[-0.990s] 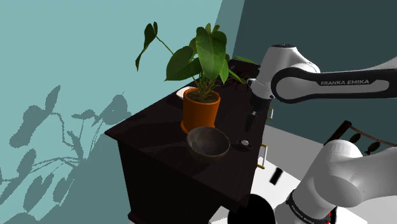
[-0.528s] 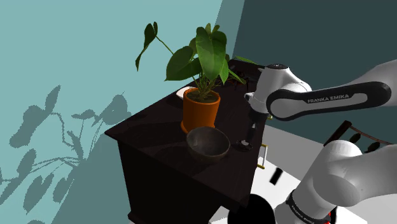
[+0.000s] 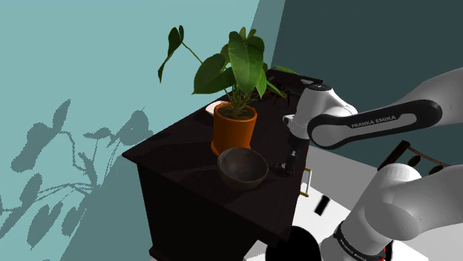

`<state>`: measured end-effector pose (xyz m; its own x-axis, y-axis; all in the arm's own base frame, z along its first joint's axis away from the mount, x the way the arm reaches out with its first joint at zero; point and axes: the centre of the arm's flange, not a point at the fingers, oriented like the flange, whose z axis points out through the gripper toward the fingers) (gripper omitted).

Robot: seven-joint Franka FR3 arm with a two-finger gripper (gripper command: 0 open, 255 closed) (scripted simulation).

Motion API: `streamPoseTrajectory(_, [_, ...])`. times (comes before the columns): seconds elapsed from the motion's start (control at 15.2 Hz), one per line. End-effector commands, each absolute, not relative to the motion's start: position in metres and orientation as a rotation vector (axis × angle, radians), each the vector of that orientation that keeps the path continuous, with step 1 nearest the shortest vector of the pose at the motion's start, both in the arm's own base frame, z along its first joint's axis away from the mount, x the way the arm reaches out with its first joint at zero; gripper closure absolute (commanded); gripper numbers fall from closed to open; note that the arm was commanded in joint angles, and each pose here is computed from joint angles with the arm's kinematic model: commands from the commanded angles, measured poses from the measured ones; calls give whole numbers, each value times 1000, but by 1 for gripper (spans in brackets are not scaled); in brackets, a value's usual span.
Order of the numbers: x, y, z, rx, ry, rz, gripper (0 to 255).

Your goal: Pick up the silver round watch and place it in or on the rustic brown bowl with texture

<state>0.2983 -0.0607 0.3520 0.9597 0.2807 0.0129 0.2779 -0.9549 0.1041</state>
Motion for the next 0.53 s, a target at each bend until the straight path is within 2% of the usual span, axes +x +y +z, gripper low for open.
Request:
streamPoseTrajectory(0.0, [298, -61, 352, 3009, 430, 42, 0])
streamPoseTrajectory(0.2, [298, -61, 352, 3009, 430, 42, 0])
streamPoseTrajectory(0.26, [298, -61, 352, 3009, 430, 42, 255])
streamPoseTrajectory(0.46, [298, -61, 352, 3009, 430, 42, 255])
